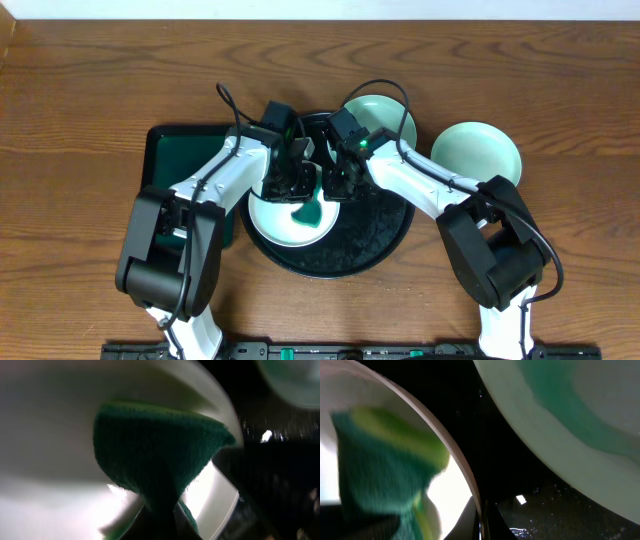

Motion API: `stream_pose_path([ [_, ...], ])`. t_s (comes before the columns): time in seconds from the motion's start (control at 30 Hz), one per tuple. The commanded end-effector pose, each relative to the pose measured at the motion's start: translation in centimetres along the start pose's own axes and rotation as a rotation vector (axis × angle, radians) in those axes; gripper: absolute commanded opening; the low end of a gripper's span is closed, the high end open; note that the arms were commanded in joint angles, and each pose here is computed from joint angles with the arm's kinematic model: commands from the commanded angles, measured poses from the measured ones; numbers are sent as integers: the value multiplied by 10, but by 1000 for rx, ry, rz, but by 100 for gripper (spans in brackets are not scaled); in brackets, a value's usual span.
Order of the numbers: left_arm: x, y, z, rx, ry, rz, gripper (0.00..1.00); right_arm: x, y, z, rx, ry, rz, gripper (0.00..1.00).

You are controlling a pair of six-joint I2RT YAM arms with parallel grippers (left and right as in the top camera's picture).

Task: Clean dirty plates on tray and stack at the side
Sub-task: 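Scrub the held plate with the sponge in the left gripper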

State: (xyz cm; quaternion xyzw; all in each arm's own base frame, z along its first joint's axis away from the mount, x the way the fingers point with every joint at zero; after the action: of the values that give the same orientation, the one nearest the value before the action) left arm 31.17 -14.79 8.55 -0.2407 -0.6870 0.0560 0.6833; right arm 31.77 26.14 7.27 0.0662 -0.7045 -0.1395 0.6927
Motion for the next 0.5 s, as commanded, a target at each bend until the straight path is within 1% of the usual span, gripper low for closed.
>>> stream_pose_path([
  [0.0, -3, 28, -9, 73, -62, -254, 7, -4, 2, -1, 7, -2, 11, 1],
  [0.03, 2, 41, -9, 149, -91, -386, 7, -4, 2, -1, 8, -3, 10, 1],
  [0.07, 6, 50, -9, 204, -113, -481, 7, -4, 2, -1, 7, -3, 10, 1],
  [0.1, 16, 66, -5, 312, -153, -656, 7, -4, 2, -1, 8, -3, 10, 1],
  [0.17, 22, 72, 0, 364, -163, -739, 7, -4, 2, -1, 8, -3, 11, 1],
  [0.37, 20, 68, 17, 386, -64, -731, 7, -4, 2, -1, 8, -4, 9, 1],
  [0.43, 14, 60, 23, 396, -11, -655, 7, -4, 2, -1, 8, -4, 9, 1],
  [0.47, 10, 53, 26, 386, 28, -583, 7, -4, 2, -1, 8, -4, 9, 1],
])
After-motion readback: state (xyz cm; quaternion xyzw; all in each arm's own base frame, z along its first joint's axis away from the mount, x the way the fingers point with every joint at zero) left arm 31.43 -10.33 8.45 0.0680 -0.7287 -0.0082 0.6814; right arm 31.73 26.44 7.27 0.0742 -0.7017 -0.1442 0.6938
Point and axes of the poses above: each gripper's point midway between its finger pads, its own x axis back along the fingers, its own y axis along the line the jaws close on, z = x × y, the point moved 7 cm from there along x, back along the fingers, and after that the axes turned 10 degrees about -x, right-handed, at the moved point
